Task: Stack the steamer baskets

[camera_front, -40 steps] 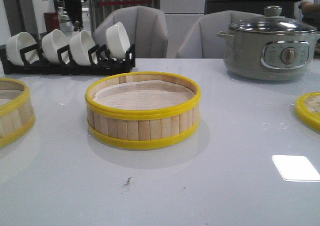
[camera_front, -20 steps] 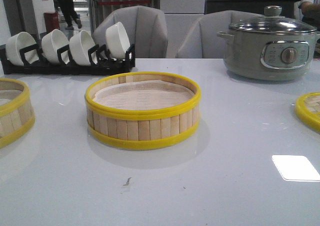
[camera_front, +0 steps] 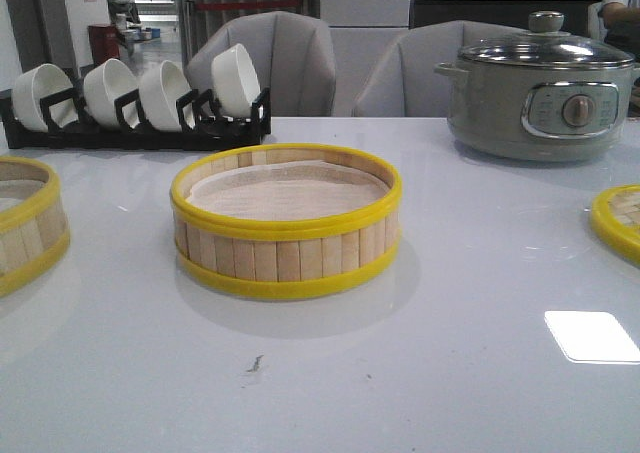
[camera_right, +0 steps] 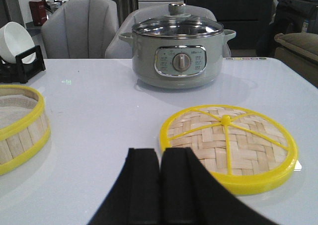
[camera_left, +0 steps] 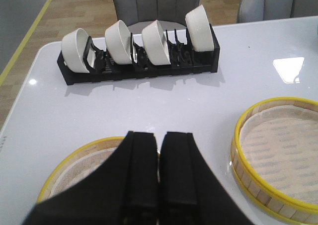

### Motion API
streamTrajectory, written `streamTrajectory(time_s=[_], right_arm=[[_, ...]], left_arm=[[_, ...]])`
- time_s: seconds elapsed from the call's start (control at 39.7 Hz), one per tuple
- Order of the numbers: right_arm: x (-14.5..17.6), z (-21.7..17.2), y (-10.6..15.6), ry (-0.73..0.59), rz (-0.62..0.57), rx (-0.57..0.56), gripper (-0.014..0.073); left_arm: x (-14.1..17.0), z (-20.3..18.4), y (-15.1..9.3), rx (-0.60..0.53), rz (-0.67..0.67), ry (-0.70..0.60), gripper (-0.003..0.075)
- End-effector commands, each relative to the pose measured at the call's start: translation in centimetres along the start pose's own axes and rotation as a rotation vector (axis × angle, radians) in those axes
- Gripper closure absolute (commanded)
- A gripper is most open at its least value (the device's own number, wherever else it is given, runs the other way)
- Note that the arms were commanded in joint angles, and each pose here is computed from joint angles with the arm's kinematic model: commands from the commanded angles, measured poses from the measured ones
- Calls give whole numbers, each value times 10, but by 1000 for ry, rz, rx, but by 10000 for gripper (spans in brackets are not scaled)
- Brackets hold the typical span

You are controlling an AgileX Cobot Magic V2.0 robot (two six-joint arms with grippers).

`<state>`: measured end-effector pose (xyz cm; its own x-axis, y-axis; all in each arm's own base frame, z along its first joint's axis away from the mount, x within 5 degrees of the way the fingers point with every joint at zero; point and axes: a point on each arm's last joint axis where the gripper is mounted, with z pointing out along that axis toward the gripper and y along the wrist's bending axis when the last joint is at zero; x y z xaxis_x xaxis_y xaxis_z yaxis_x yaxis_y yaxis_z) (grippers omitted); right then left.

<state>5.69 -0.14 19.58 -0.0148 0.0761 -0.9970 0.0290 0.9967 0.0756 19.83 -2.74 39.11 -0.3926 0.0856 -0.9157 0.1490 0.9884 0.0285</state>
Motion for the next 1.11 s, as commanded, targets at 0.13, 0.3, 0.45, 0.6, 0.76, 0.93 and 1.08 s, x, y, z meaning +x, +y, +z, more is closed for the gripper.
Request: streamTrajectory(time_s=[0.13,0.3,0.45,0.6,0.76,0.93,1.08], right_arm=[[-15,-3,0,-128,-1,1,545],[-15,-3,0,-128,-1,1,545],[-15,-3,0,-128,-1,1,545],[-15,-3,0,-128,-1,1,545],[-15,-3,0,-128,-1,1,545],[-15,-3,0,-130,-1,1,545],[-16,-3,0,-139,-1,1,545]], left_arm=[[-15,2,-1,5,6,-77,636],[-16,13,-1,5,6,-81,636],[-18,13,-1,4,5,-103,636],[-22,13,-1,3,5,-147,636],[-22,13,-1,3,5,-148,636],[-22,13,-1,3,5,-144,636],[-22,13,-1,3,5,-144,636]])
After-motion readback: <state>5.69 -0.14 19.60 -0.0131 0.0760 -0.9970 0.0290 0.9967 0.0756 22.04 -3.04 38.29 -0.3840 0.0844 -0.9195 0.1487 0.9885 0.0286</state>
